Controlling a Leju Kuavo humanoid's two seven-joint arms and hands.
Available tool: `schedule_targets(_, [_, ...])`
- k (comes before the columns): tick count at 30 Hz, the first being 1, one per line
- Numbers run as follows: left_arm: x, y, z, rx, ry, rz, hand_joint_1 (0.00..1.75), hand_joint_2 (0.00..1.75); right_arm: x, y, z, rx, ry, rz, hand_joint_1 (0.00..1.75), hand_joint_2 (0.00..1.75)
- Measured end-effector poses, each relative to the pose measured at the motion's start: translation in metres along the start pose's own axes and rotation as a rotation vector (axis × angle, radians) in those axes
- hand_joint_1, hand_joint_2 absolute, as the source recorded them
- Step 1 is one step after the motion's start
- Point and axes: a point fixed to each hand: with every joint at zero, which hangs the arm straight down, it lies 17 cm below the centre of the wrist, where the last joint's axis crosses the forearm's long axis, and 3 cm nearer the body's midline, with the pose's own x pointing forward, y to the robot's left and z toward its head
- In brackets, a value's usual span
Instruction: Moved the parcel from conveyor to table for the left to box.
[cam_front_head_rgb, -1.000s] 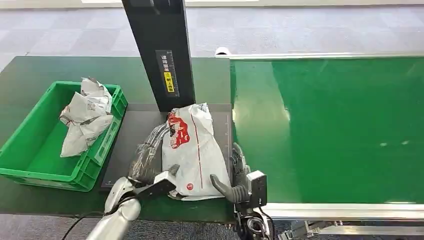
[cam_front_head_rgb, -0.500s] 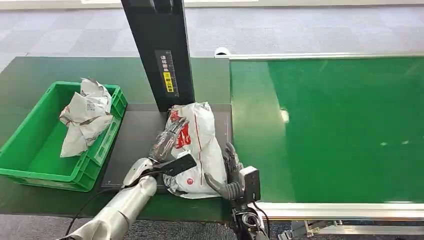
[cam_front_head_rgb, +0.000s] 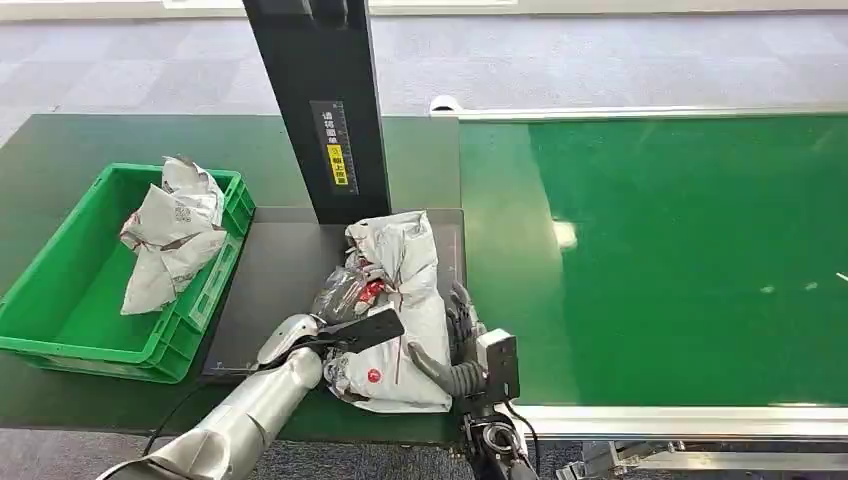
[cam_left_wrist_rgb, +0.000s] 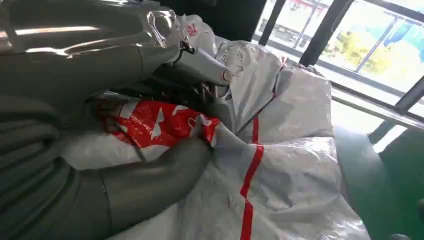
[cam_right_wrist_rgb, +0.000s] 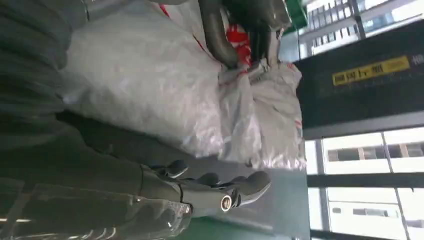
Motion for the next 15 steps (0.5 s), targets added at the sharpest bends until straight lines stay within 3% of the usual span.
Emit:
schedule_targets(7, [0.002, 0.009, 0.005, 0.062, -0.038, 0.024, 1.75, 1.75, 0.037, -0.032, -0.006, -0.088, -0.117, 0.063, 0.00, 1.75])
schedule_targets(11, [0.006, 0.042, 0.014, 0.238, -0.087, 0.065, 1.75, 1.75, 0.049, -0.052, -0.002, -0.131, -0.151, 0.077, 0.00, 1.75])
schedule_targets(15, [0.028, 0.106, 0.033, 0.462, -0.171, 0.090, 1.75, 1.75, 0.049, -0.073, 0.005, -0.172, -0.153, 0.089, 0.00, 1.75])
